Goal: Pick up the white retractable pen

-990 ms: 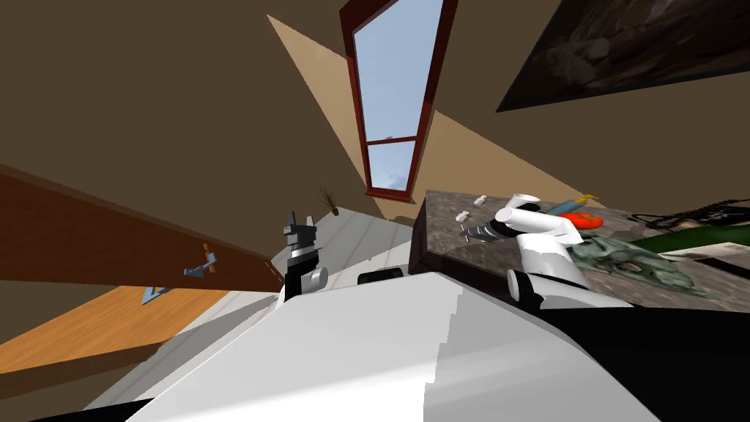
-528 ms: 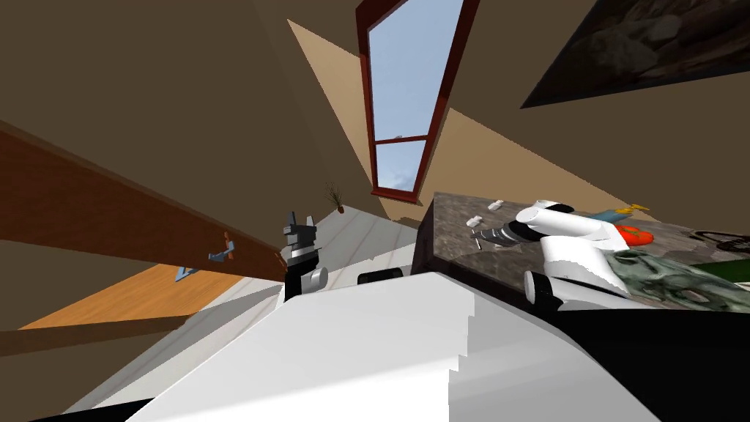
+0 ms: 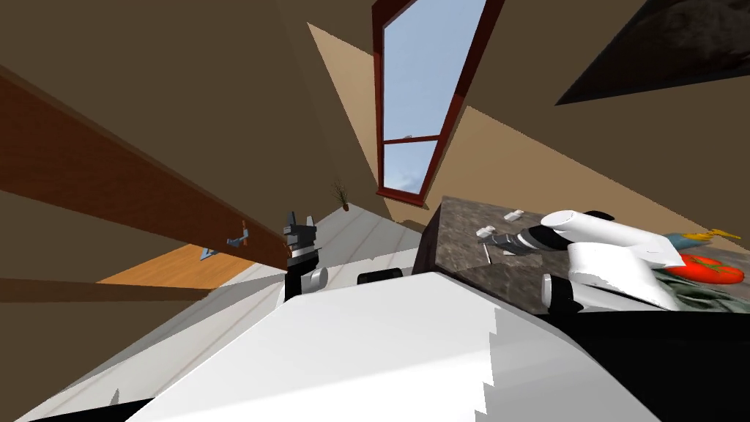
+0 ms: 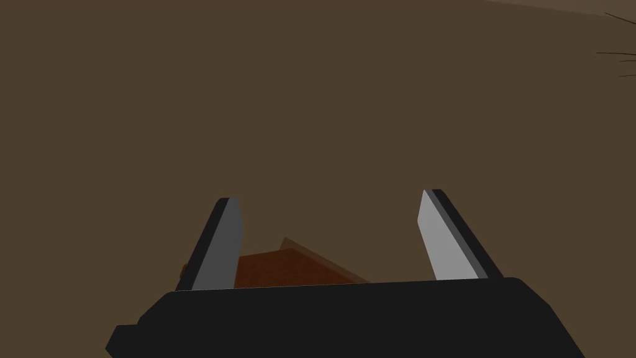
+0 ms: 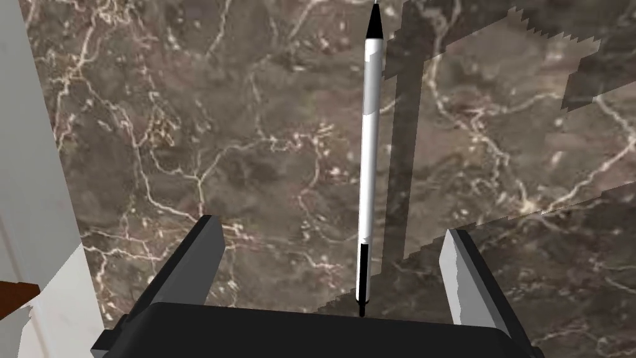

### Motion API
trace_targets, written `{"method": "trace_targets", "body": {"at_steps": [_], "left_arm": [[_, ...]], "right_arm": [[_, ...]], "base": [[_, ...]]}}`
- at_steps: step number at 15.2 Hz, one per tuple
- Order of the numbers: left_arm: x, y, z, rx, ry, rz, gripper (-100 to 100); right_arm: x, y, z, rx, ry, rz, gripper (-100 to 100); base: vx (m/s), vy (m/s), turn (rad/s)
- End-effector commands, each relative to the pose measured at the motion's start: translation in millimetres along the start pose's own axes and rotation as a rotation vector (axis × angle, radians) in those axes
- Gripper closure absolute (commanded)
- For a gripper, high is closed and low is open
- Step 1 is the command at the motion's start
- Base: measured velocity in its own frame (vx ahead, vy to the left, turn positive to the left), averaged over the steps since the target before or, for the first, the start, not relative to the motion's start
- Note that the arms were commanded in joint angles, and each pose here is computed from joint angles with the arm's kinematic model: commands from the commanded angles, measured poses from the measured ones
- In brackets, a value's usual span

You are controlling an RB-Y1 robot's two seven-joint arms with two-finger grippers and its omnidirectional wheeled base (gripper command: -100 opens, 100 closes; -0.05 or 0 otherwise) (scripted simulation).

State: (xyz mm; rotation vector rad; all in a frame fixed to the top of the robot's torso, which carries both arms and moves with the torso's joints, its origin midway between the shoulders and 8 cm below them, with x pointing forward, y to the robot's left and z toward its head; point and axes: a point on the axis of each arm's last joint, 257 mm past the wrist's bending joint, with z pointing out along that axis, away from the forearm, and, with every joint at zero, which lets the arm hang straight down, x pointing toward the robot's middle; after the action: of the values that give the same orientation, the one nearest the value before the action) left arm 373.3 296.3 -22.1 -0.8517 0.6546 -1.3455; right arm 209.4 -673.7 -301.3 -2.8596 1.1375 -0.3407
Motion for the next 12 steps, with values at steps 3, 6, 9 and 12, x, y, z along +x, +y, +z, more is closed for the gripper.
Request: {"method": "trace_targets", "body": {"at_steps": [3,6,9,12], "left_arm": [[0.0,0,0.0,0.000,0.000,0.000,0],[0.0,0,0.0,0.000,0.000,0.000,0],[0.0,0,0.0,0.000,0.000,0.000,0],[0.0,0,0.0,0.000,0.000,0.000,0]], "right_arm": [[-25,0,5.8,0.074,-0.062,0.027,-100],[-42,-5,9.4,0.133,-0.105,0.043,-100],[-41,-2,18.4,0.125,-0.094,0.036,-100],[-41,-3,16.7,0.126,-0.097,0.038,100]], "base": [[0.009,-0.164,0.169],[-0.003,-0.177,0.105],[-0.002,-0.085,0.032],[0.017,0.026,-0.008]]}}
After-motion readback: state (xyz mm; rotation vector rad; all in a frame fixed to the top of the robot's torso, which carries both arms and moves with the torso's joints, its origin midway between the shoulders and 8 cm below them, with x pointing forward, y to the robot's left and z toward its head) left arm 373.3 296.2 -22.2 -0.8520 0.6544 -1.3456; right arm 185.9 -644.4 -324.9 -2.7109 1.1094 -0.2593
